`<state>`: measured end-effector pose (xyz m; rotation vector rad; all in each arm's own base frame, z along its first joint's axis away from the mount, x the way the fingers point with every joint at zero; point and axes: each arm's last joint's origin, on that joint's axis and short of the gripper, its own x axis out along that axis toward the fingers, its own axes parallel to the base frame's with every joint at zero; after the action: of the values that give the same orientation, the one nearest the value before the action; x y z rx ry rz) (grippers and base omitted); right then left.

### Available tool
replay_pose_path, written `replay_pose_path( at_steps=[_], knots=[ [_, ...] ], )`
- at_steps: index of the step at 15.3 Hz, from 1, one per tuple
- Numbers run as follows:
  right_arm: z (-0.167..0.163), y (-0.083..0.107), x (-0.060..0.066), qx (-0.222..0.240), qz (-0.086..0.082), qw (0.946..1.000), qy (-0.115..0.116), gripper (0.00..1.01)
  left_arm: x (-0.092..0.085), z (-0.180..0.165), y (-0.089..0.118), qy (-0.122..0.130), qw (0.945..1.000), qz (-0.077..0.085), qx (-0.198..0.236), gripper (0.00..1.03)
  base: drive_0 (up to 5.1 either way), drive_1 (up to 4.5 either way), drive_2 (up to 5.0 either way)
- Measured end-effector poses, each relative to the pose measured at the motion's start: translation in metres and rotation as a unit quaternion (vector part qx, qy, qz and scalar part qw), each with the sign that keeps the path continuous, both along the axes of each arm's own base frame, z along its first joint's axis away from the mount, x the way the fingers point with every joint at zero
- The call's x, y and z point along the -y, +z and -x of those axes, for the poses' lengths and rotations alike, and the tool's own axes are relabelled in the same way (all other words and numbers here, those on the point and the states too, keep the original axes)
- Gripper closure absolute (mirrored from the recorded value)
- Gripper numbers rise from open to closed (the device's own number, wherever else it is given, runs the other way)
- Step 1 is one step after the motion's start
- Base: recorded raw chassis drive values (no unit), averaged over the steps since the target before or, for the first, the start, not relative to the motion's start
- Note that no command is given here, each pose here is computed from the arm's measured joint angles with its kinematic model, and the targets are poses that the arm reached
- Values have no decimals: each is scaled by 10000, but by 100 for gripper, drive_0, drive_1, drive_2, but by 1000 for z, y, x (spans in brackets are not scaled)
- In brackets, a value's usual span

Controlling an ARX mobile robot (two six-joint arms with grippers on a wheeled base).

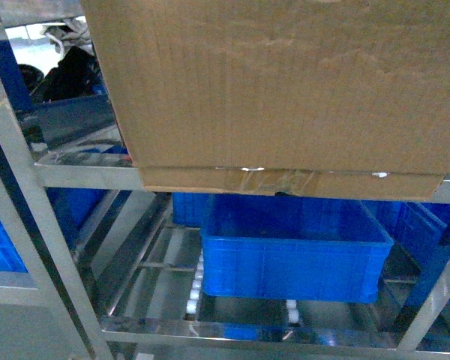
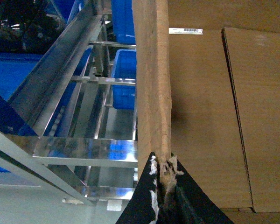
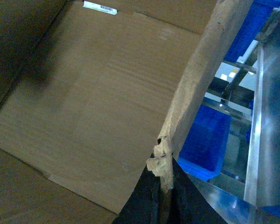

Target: Sort boxes to right shelf from conveyor

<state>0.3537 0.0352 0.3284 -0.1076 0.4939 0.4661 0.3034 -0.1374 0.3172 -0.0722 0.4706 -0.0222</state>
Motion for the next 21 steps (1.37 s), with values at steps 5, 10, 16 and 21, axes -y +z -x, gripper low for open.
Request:
replay_pose_path(
  at_steps=[5,10,16,21],
  knots=[
    [-1,-1,2,-25,2,10000,-23,99,1,0,-1,-19,10000,-5,-12,101,-321,481,-204],
    [-1,-2,-2,-34,0,10000,30,99,-2,-1,-1,29,10000,-12,-28,101,-321,481,-204],
    [-36,8,-2,-465,-269,9981,-299,99,-2,-41,18,37,9995,-66,-317,101,-321,481,-204],
    [-70,17,-8,-733,-370,9958,-406,99,-6,-68,16,350,9951,460,-802,101,-128,192,-82]
  ],
)
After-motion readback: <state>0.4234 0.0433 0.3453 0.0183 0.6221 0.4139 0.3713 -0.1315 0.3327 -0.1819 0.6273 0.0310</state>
